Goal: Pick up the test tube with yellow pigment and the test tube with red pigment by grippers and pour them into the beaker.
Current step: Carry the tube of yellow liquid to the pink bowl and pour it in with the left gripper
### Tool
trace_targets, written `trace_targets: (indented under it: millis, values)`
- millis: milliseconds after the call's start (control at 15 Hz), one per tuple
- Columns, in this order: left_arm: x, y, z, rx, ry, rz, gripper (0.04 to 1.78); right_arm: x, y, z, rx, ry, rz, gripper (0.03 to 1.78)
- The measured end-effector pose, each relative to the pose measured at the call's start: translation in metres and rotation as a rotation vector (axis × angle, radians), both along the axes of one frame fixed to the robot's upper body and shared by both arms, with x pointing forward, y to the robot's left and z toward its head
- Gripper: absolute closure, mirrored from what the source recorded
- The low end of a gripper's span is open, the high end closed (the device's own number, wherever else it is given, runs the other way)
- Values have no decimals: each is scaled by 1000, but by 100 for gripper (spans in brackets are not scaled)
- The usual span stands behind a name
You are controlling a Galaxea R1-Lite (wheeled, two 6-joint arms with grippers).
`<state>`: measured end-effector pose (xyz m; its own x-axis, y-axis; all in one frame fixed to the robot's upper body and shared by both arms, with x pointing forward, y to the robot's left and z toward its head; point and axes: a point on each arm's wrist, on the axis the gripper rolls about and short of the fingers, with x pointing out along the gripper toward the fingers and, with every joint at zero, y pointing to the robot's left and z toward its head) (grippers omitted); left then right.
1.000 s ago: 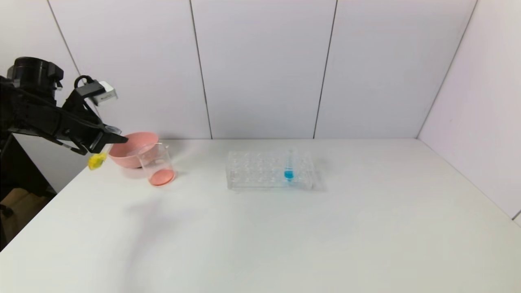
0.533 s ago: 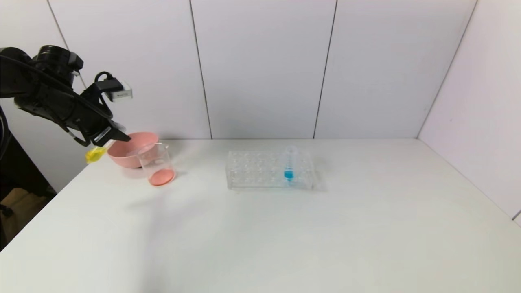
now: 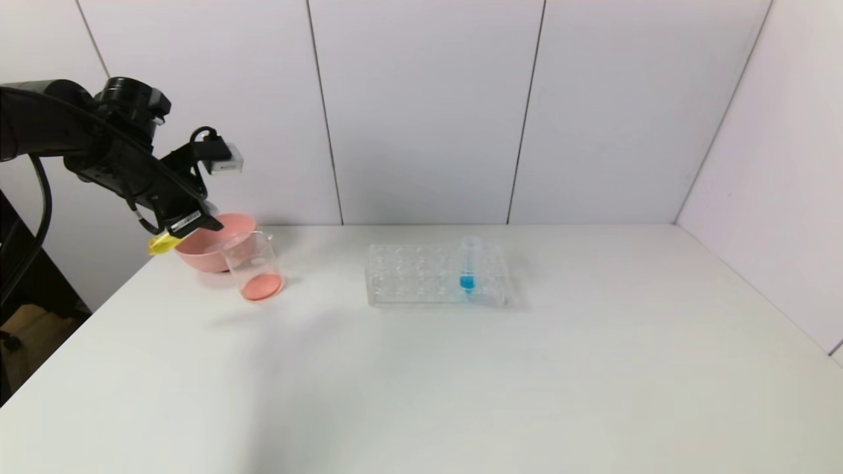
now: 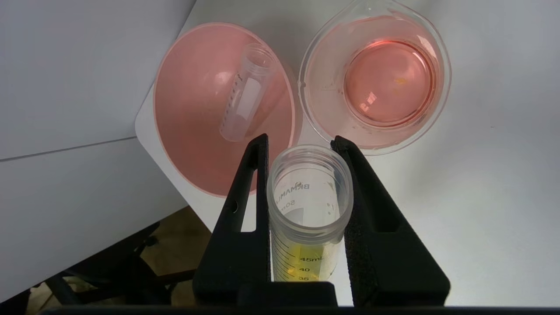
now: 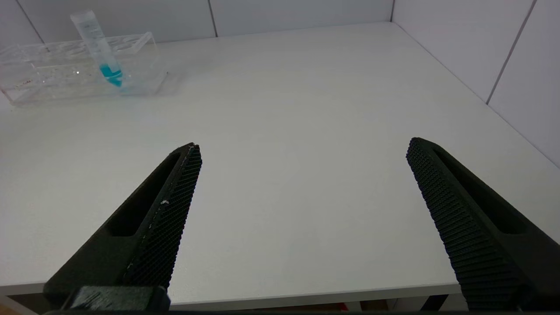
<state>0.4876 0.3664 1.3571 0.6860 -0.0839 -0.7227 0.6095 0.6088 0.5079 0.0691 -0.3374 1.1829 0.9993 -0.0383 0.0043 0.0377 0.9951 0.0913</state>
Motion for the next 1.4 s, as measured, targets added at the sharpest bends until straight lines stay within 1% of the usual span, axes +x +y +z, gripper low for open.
trace_targets:
  millis: [200,467,800,933,1400]
  values:
    - [3,-10,-2,123,7,26,134,0,0,0,0,0,0,10]
    - [6,-25,-6,246,17,66,134,0,0,0,0,0,0,10]
    - [13,-39,-16,346,45,109,134,0,0,0,0,0,0,10]
    - [14,-43,-19,366,53,113,134,0,0,0,0,0,0,10]
    - [15,-53,-24,511,76,174,134,0,0,0,0,0,0,10]
